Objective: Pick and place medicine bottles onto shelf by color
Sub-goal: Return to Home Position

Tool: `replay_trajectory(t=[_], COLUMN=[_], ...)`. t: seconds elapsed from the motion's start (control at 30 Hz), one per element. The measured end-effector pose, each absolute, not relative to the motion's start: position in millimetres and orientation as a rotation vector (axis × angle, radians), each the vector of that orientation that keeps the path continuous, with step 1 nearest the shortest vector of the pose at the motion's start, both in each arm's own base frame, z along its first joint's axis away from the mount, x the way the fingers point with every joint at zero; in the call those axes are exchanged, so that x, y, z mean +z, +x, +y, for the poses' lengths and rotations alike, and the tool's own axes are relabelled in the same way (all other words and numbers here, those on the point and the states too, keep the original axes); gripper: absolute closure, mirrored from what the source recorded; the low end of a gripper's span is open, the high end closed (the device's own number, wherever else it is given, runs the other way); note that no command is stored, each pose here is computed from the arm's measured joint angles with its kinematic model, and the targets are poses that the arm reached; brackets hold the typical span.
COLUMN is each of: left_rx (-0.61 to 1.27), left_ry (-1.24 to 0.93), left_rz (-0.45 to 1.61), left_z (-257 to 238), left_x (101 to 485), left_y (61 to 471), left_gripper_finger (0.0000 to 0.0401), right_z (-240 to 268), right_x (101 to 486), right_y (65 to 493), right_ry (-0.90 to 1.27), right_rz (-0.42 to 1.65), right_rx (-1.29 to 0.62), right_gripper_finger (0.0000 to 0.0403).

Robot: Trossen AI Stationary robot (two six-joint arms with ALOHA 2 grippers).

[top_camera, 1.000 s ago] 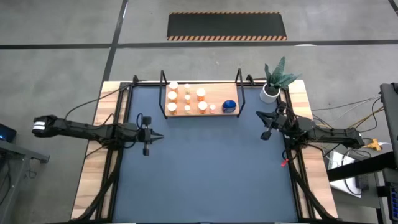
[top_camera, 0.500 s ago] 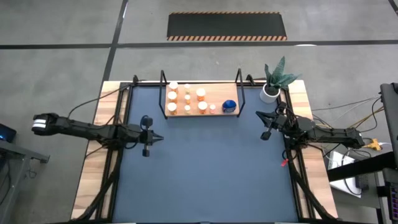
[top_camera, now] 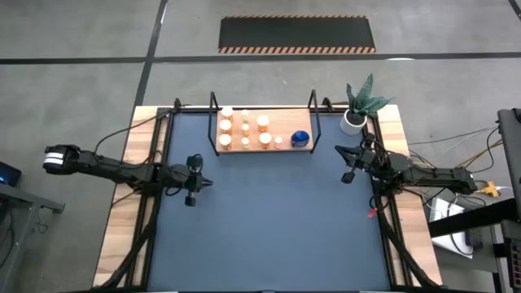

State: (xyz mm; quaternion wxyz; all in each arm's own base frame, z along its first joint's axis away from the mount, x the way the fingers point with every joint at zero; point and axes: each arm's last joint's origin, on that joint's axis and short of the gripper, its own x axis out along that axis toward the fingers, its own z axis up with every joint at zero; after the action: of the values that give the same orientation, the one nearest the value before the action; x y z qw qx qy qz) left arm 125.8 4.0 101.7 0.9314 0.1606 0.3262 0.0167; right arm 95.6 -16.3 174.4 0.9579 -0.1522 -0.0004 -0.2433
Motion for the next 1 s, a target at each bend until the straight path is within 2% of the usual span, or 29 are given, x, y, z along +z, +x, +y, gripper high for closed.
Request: replay_trajectory(t=[1.0], left_rx=[0.029], left_ry=[0.330], left_rz=[0.699], left_z=[4.0], left_x=[96.3], left_y=[135.8], left_gripper_finger=[0.0393], right_z=[-16.3], right_x=[174.4], right_y=[95.6], right_ry=[-0.309], right_rz=[-0.001], right_rx=[-0.494], right_gripper_finger=[0.0394])
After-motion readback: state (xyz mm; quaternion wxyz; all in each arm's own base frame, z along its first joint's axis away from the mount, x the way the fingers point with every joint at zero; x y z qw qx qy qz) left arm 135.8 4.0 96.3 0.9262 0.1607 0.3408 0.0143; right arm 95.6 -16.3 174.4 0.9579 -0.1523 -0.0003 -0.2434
